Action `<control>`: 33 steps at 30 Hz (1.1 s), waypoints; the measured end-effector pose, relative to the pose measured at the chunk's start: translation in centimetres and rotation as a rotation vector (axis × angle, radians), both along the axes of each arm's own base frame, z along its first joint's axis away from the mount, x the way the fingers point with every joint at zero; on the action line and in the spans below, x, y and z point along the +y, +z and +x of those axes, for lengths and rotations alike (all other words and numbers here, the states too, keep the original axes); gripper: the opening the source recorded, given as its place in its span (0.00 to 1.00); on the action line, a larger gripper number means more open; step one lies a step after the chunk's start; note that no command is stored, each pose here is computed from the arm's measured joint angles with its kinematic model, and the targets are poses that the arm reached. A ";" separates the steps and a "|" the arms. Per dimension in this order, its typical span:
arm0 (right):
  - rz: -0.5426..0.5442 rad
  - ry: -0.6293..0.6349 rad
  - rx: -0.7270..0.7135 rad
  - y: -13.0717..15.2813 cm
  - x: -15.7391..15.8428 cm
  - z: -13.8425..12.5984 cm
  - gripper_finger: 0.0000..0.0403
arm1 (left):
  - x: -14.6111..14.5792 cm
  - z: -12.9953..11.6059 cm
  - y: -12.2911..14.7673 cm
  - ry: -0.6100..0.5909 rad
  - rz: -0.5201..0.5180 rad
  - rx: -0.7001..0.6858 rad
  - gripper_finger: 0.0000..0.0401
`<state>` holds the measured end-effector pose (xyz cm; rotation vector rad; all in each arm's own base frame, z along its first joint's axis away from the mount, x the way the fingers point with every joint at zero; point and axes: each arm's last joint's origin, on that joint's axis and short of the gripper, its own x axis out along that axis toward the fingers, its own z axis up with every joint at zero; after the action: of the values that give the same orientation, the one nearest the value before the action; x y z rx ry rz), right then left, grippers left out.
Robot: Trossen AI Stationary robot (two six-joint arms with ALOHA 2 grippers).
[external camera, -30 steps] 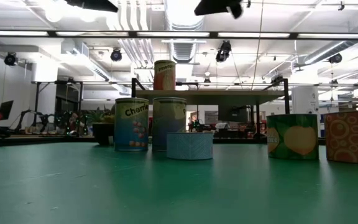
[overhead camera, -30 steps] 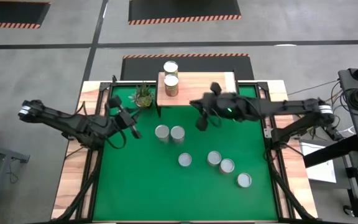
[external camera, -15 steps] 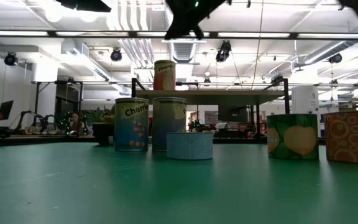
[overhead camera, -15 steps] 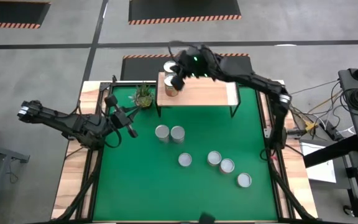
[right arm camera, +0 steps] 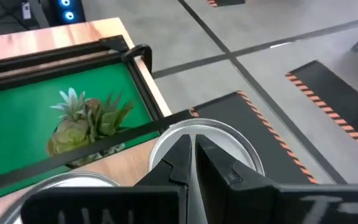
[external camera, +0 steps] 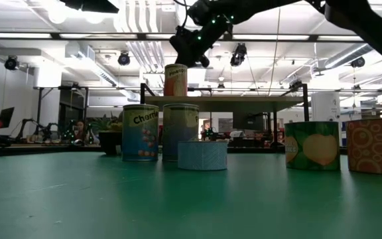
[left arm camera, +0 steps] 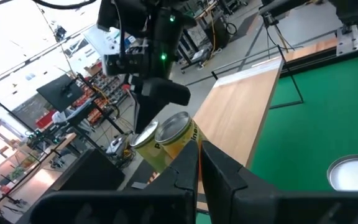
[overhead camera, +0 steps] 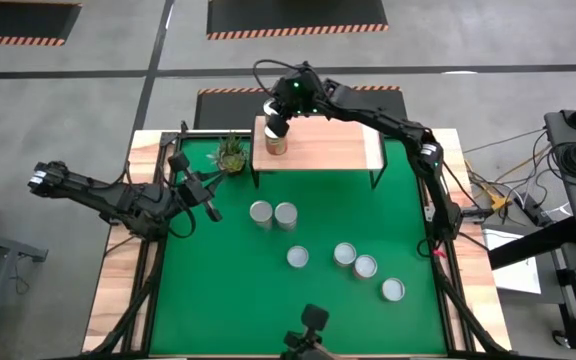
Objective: Pick and place cans onto a shelf
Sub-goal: Put the canned pears on the shelf
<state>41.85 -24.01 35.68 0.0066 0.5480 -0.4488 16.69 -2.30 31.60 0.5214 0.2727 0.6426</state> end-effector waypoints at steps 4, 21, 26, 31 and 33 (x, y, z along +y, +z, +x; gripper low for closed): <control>0.010 -0.002 0.027 -0.2 0.1 -0.1 0.03 | 0.0 0.0 0.0 0.000 0.000 0.001 0.00; 0.034 -0.007 0.063 -0.7 0.1 -0.3 0.03 | 0.0 0.1 0.1 0.000 -0.005 -0.013 0.00; 0.051 -0.013 0.060 -0.6 0.4 -0.3 0.03 | 0.0 0.1 0.2 0.000 -0.010 -0.028 0.00; 0.037 -0.012 0.029 0.7 0.7 -0.8 0.03 | 0.0 0.1 0.3 -0.001 -0.012 -0.037 0.00; 0.013 -0.022 0.019 1.0 0.7 -0.8 0.03 | 0.0 0.1 0.3 -0.001 -0.012 -0.037 0.00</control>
<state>41.03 -23.33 36.69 0.0205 0.5696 -0.4672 16.84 -2.34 31.87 0.4973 0.2417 0.6489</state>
